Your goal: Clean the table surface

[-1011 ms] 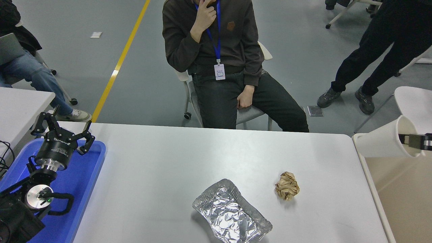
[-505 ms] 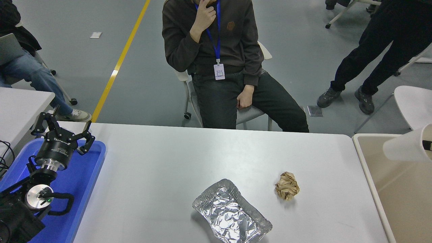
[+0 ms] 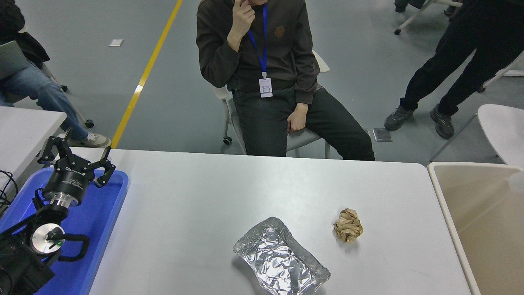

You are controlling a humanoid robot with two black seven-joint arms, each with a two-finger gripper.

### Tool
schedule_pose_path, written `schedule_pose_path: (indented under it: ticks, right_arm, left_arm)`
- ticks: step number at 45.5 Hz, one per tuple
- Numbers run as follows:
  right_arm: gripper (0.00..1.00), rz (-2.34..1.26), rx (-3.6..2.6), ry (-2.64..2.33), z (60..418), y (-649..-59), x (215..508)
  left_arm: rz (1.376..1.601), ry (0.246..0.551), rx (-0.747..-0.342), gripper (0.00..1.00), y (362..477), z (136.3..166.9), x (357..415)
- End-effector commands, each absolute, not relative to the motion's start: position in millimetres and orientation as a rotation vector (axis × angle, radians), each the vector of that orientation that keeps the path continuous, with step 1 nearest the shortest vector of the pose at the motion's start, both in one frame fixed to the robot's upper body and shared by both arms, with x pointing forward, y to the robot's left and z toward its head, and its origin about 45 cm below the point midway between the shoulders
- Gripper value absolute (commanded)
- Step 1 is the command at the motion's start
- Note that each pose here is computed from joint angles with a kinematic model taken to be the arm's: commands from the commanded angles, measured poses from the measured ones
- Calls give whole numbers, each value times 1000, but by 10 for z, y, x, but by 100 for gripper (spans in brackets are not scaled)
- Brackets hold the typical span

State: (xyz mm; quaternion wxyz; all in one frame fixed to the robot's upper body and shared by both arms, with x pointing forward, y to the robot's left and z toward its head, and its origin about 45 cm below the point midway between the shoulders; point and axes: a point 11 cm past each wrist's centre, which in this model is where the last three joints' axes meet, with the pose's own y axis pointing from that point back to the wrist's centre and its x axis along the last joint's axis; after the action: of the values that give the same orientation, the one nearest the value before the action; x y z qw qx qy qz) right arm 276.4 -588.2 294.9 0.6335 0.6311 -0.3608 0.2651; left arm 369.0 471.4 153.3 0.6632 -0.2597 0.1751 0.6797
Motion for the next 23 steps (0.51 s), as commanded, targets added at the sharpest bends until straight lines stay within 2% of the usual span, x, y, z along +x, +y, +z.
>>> schedule_pose_path:
  ticks: [1, 23]
  right_arm:
    - [0, 580, 1399, -824, 2646, -6058, 2770]
    - [0, 491, 1321, -845, 1981, -6317, 2778]
  left_arm:
    - [1536, 396, -587, 100, 4714, 1533, 3690]
    - [1536, 396, -587, 100, 4714, 1533, 3690]
